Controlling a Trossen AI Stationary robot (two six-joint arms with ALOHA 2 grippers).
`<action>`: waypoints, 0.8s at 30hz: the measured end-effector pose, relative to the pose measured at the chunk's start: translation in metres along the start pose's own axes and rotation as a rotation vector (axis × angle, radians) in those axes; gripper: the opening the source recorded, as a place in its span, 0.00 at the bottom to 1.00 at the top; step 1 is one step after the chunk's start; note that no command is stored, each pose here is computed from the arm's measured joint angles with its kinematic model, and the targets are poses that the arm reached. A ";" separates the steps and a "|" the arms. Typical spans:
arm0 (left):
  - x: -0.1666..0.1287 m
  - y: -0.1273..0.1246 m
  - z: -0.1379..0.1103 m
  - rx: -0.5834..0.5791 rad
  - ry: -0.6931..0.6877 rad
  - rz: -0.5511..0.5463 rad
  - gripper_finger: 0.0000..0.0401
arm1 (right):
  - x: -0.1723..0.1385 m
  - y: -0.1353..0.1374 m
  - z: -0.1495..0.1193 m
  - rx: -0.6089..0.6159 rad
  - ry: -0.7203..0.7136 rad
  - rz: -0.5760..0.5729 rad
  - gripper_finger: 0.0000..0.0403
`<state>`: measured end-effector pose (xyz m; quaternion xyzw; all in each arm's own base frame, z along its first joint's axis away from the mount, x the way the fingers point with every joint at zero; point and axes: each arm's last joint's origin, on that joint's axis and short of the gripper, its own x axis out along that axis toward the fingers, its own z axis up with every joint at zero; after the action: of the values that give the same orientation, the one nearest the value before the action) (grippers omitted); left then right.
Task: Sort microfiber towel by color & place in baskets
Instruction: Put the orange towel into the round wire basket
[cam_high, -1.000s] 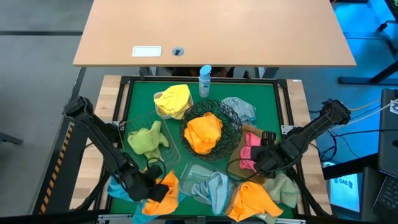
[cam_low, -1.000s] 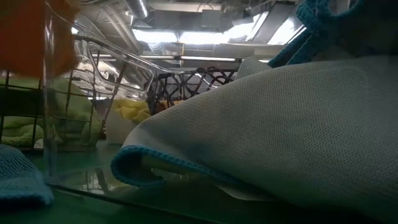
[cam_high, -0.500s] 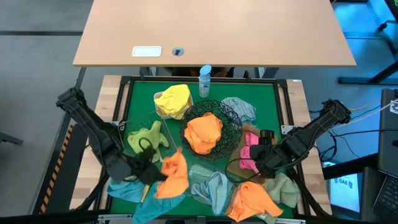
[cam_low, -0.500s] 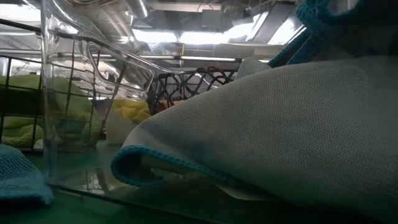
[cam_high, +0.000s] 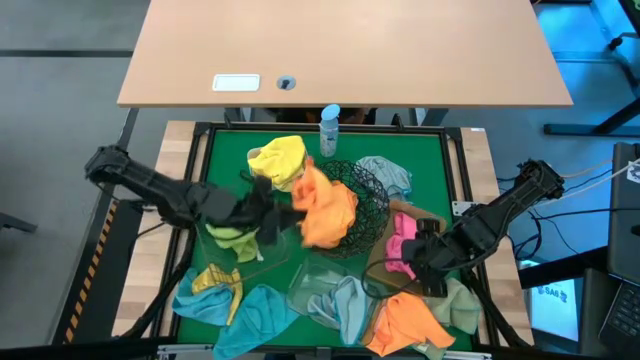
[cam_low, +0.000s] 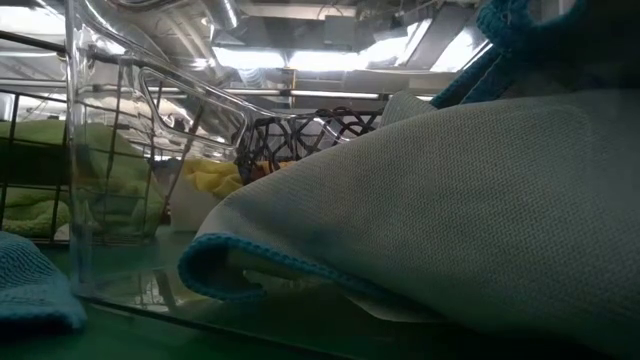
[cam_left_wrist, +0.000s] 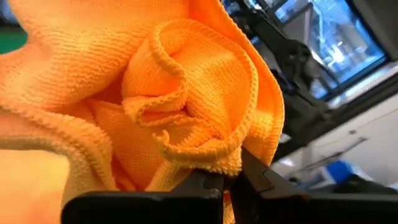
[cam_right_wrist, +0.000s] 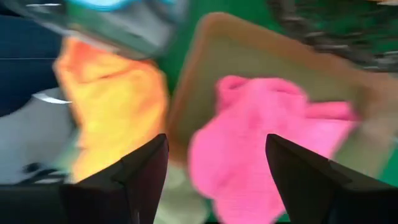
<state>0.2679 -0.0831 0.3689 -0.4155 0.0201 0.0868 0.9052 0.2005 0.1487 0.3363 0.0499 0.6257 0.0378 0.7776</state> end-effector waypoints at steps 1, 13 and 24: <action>0.004 0.004 0.004 0.036 -0.006 0.009 0.01 | 0.000 0.002 0.001 0.012 0.000 0.034 0.67; 0.065 0.057 0.000 0.387 0.076 0.182 0.01 | -0.002 0.014 0.012 0.056 -0.082 0.193 0.67; 0.108 0.103 -0.032 0.631 0.220 0.320 0.05 | 0.002 0.035 0.000 0.078 -0.061 0.212 0.67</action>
<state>0.3575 -0.0258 0.2591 -0.1144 0.2079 0.1717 0.9562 0.2012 0.1839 0.3386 0.1473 0.5939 0.0941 0.7854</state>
